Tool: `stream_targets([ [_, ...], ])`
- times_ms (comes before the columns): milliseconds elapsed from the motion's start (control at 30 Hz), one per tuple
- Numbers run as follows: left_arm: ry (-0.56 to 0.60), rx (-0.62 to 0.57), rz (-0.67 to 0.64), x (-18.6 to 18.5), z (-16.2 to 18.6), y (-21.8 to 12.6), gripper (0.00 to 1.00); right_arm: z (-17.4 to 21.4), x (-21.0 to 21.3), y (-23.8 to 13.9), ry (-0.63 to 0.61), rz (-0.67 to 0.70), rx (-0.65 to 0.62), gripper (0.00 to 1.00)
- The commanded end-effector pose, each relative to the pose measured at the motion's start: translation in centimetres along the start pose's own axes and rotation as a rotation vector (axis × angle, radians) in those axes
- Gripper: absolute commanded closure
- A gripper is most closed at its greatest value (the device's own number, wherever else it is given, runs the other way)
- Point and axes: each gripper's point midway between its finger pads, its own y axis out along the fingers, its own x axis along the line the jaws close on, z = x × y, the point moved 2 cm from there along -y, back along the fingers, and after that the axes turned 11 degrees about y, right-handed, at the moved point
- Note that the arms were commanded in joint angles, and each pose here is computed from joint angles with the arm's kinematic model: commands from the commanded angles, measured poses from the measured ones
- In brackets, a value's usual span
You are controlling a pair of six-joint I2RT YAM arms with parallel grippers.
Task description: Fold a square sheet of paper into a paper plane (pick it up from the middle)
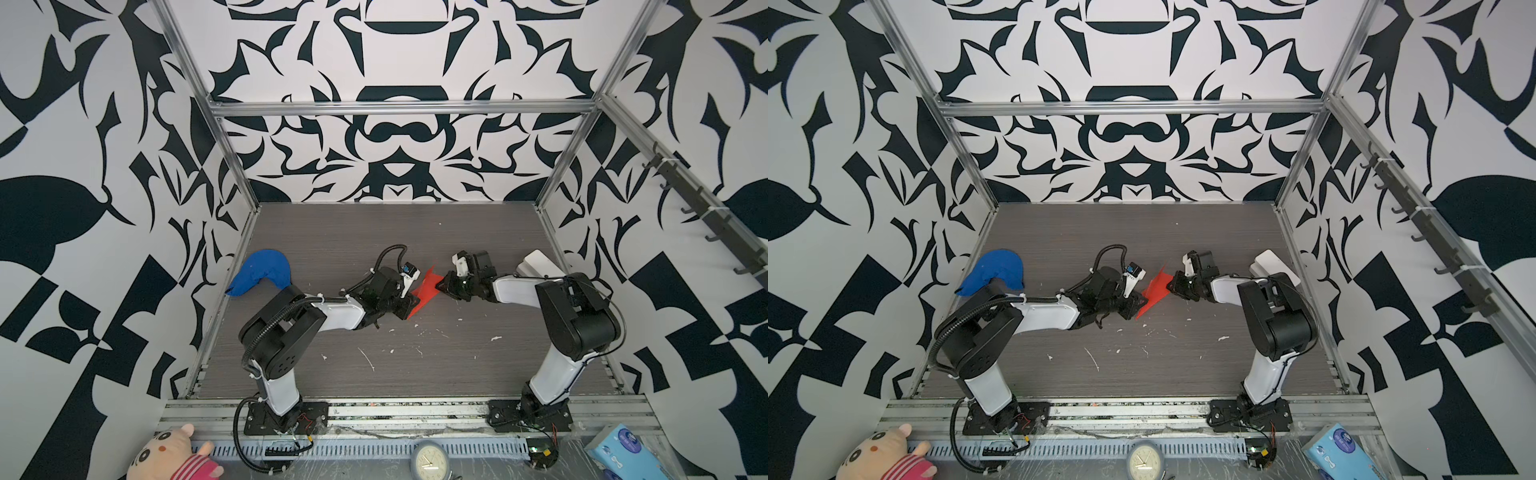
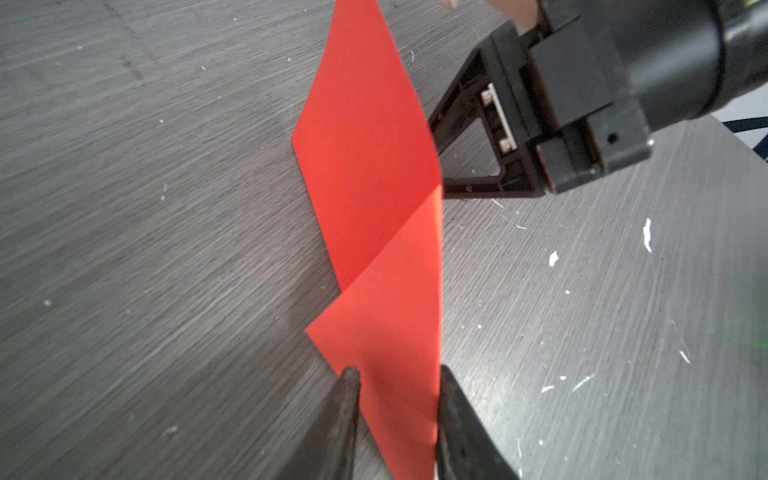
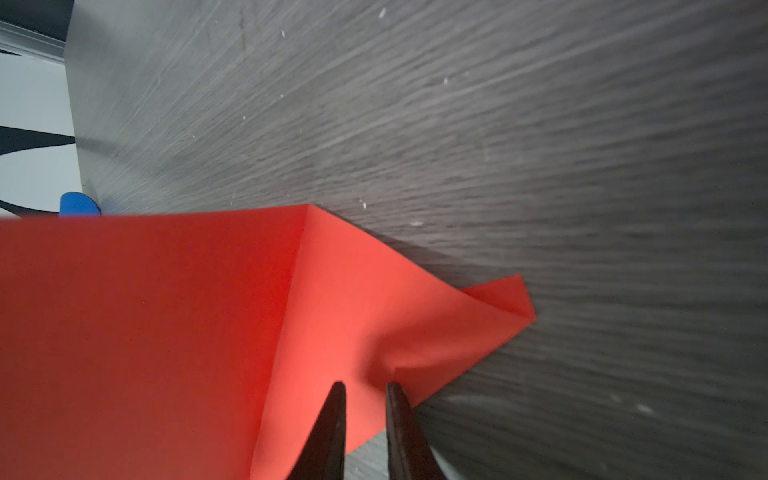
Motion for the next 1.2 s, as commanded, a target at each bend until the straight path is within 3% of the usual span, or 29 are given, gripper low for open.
stream_targets([
  [0,0.004,-0.054,-0.015,-0.1,-1.1,0.0,0.72,-0.4,0.3,0.2,0.005,0.002,-0.012,0.78],
  [167,0.015,-0.069,0.008,-0.8,-1.1,0.6,0.88,-0.4,0.2,0.2,0.009,0.003,-0.011,0.77],
  [467,0.003,-0.043,0.021,-0.8,-0.3,1.5,0.83,-0.5,0.3,0.3,0.014,-0.004,-0.011,0.77],
  [833,-0.012,-0.023,0.068,-1.3,-0.1,2.3,0.89,-0.3,0.3,0.4,0.018,-0.008,-0.004,0.78],
  [1167,-0.118,0.074,0.117,-1.1,0.5,3.0,0.91,-0.2,0.5,0.2,0.013,-0.043,0.007,0.75],
])
